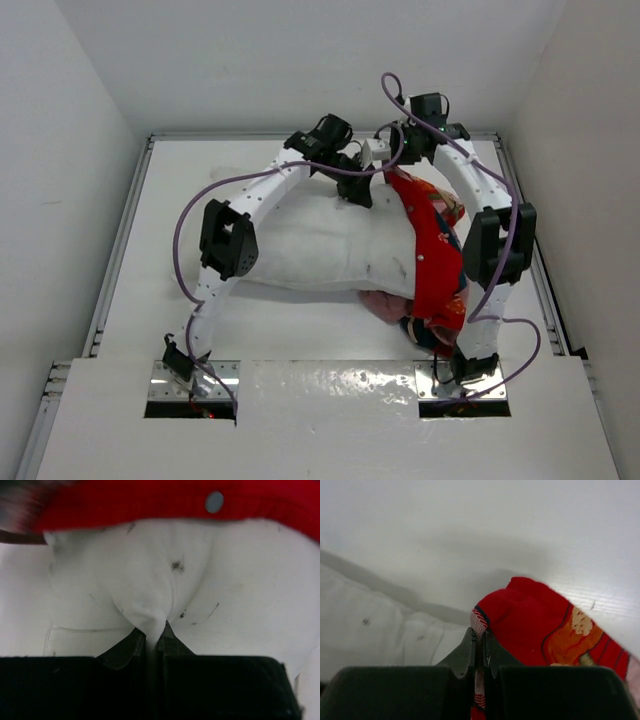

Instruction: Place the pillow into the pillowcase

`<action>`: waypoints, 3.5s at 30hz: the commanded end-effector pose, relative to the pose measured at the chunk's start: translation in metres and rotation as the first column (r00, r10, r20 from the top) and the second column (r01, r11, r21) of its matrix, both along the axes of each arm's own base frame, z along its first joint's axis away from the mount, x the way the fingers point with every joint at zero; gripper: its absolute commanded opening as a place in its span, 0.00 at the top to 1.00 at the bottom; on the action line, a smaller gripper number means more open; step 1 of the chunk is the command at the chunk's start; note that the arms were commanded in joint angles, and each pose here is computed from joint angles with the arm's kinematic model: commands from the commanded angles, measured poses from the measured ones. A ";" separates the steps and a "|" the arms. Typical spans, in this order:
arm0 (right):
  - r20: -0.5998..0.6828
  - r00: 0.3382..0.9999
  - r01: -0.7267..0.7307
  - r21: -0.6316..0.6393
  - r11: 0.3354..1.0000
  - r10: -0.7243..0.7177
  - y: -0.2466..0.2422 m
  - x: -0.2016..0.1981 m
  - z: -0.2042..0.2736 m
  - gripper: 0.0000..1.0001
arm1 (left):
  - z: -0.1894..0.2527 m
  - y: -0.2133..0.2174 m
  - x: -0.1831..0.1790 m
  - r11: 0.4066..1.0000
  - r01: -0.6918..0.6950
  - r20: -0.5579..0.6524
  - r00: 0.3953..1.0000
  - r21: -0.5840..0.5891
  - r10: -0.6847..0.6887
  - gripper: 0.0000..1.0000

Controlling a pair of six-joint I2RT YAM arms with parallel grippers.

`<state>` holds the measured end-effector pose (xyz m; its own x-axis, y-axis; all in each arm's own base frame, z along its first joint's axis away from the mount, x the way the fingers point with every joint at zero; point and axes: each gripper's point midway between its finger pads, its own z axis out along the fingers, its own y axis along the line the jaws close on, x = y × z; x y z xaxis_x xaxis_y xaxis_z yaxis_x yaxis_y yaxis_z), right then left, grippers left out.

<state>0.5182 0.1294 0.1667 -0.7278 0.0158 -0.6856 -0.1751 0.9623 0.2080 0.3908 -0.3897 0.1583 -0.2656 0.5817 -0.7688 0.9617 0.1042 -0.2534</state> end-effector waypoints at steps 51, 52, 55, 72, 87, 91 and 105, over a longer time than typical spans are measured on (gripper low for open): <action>-0.065 0.992 0.098 -0.135 0.986 -0.107 -0.053 -0.210 -0.053 0.63 | -0.032 0.024 -0.023 0.957 0.048 0.322 0.936 0.286 -0.143 0.15; -0.067 0.992 0.096 -0.148 0.984 -0.107 -0.055 -0.209 -0.056 0.66 | -0.038 0.024 -0.017 0.957 0.013 0.333 0.936 0.289 -0.113 0.18; -0.087 0.990 0.093 -0.209 0.974 -0.113 -0.064 -0.209 -0.064 0.69 | -0.058 0.027 -0.003 0.948 -0.078 0.357 0.933 0.308 -0.039 0.40; 0.037 0.989 -0.139 -0.118 0.983 0.144 0.006 -0.225 0.015 1.00 | 0.021 0.015 0.045 0.906 -0.415 -0.033 0.910 -0.077 0.414 1.00; 0.320 0.945 -0.160 0.270 0.949 0.068 0.069 -0.182 0.116 1.00 | 0.119 -0.012 -0.004 0.936 -0.191 -0.063 0.982 -0.294 0.180 1.00; 0.271 0.962 -0.039 0.283 0.958 -0.041 0.048 -0.160 0.103 1.00 | 0.081 -0.007 -0.054 0.980 -0.024 -0.112 0.994 -0.196 0.002 1.00; 0.045 0.996 0.061 0.201 0.978 -0.071 0.052 -0.194 0.012 1.00 | -0.016 0.045 -0.136 0.917 0.398 -0.062 0.915 -0.021 -0.399 1.00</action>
<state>0.3216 0.1647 0.1726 -0.7151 0.1711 -0.6777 -0.1182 0.9260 0.3586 0.2983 -0.3502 0.1461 -0.0500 0.6426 -0.7645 0.9545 -0.1945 -0.2260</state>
